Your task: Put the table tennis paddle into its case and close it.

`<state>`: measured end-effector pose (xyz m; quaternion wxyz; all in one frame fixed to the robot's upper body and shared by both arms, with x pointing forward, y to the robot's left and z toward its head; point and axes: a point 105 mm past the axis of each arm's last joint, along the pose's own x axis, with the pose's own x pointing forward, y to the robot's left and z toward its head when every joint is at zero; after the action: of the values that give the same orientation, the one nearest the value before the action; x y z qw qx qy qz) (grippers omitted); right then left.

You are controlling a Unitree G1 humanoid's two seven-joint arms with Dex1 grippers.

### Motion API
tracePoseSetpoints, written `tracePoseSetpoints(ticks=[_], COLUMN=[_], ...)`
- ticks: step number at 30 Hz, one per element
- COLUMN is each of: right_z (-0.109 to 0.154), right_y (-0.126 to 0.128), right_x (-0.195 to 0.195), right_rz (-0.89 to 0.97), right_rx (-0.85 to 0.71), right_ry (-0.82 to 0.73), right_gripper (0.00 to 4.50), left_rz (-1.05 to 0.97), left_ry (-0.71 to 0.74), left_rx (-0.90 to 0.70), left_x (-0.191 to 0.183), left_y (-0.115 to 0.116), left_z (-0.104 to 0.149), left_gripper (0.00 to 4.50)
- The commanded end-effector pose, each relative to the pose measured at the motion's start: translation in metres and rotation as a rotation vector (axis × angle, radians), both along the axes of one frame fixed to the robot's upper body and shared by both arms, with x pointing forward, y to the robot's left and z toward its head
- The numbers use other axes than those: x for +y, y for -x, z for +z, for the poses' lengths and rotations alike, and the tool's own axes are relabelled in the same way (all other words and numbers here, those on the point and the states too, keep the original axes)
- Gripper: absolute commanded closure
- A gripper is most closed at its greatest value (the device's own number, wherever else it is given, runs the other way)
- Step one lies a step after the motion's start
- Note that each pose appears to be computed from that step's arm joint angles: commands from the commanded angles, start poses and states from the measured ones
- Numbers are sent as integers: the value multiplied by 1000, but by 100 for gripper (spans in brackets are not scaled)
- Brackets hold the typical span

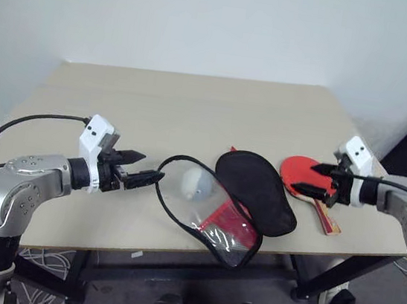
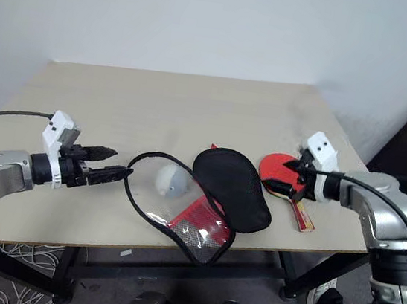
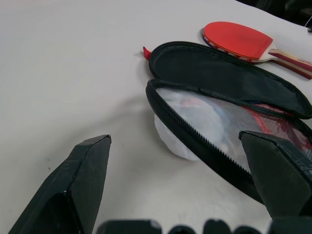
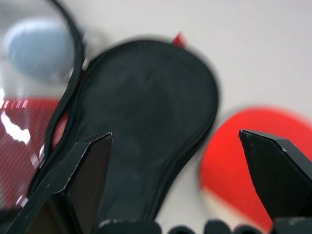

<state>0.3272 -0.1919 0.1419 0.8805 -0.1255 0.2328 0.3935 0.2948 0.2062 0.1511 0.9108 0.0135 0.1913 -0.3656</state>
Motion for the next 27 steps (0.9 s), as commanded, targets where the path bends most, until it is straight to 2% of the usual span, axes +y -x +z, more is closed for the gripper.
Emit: tracePoseSetpoints(ticks=[1, 9, 27], right_z=[22, 21, 31], right_y=[0, -9, -3], right_x=[0, 2, -12], right_rz=[5, -17, -62], right_rx=[-75, -83, -115], right_ry=[-6, -7, 33], right_gripper=[0, 0, 0], left_rz=[46, 61, -17], left_ry=[-11, -8, -24], left_rx=[-50, -76, -93], left_x=[8, 12, 19], left_y=[-8, -9, -13], left_z=[4, 9, 14], left_gripper=[4, 4, 4])
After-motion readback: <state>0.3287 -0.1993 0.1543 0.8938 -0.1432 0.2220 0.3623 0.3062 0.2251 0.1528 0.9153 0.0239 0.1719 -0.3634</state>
